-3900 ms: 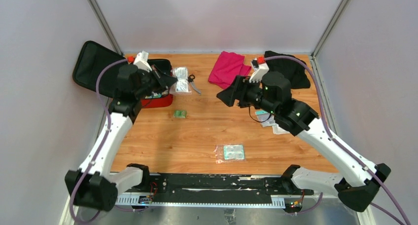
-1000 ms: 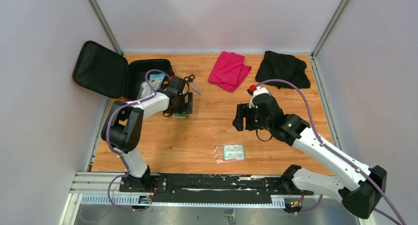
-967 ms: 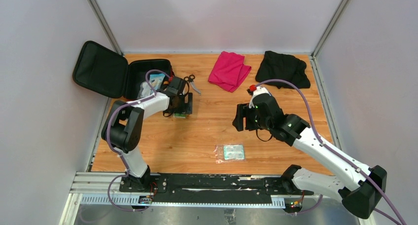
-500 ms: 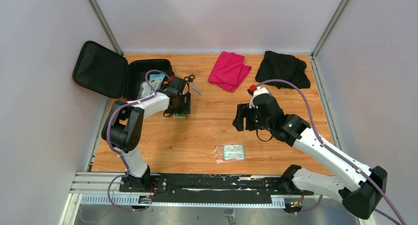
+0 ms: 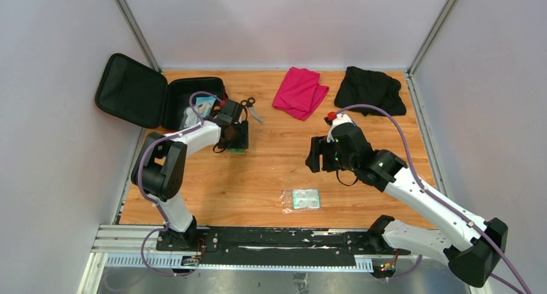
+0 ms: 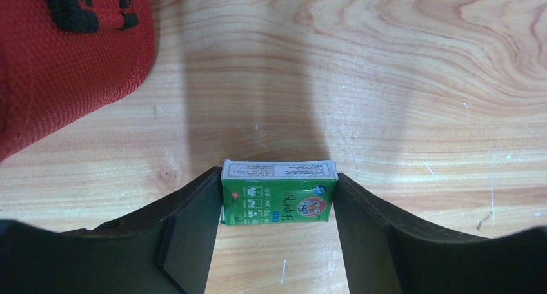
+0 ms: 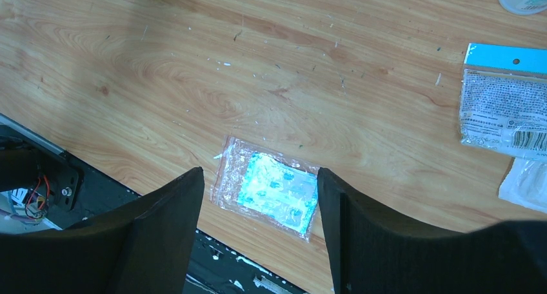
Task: Organize the medicine kit
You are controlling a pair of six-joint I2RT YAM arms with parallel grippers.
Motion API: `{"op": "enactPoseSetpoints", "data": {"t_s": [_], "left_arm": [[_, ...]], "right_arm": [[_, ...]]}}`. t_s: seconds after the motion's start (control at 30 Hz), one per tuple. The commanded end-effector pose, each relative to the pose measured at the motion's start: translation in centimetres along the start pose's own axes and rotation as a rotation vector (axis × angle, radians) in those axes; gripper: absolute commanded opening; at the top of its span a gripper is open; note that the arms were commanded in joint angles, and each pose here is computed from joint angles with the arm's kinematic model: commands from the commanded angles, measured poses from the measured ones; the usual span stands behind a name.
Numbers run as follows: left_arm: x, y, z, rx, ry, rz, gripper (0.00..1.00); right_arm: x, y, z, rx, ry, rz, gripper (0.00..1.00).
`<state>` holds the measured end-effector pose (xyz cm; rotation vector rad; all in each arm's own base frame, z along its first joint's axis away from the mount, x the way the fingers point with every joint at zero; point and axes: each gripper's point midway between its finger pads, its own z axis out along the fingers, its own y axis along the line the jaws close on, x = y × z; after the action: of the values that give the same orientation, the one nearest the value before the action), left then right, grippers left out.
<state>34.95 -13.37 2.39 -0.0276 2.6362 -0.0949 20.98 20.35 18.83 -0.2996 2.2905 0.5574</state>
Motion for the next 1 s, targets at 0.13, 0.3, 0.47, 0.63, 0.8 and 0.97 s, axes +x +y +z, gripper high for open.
{"op": "enactPoseSetpoints", "data": {"t_s": [0.13,0.3,0.47,0.63,0.8,0.97], "left_arm": [[-3.6,-1.7,-4.5,0.084,-0.096,0.002,0.66],[-7.8,-2.8,-7.6,0.111,-0.163,0.045,0.66],[-12.7,-1.2,-10.3,0.104,-0.227,0.047,0.66],[-16.8,4.5,-10.9,0.054,-0.254,-0.030,0.65],[-18.1,11.0,-9.4,-0.024,-0.233,-0.121,0.65],[-17.1,16.5,-6.1,-0.089,-0.159,-0.199,0.65]], "right_arm": [[0.2,0.0,-0.6,-0.007,0.009,0.025,0.69],[0.4,-0.1,-0.6,-0.008,0.011,0.030,0.69],[0.3,-0.2,-0.7,-0.003,0.006,0.031,0.69],[0.4,-0.4,-0.9,0.007,0.005,0.028,0.69],[0.5,-0.4,-0.7,0.010,0.012,0.025,0.69],[0.7,-0.4,-0.4,0.010,0.025,0.024,0.69]]}}
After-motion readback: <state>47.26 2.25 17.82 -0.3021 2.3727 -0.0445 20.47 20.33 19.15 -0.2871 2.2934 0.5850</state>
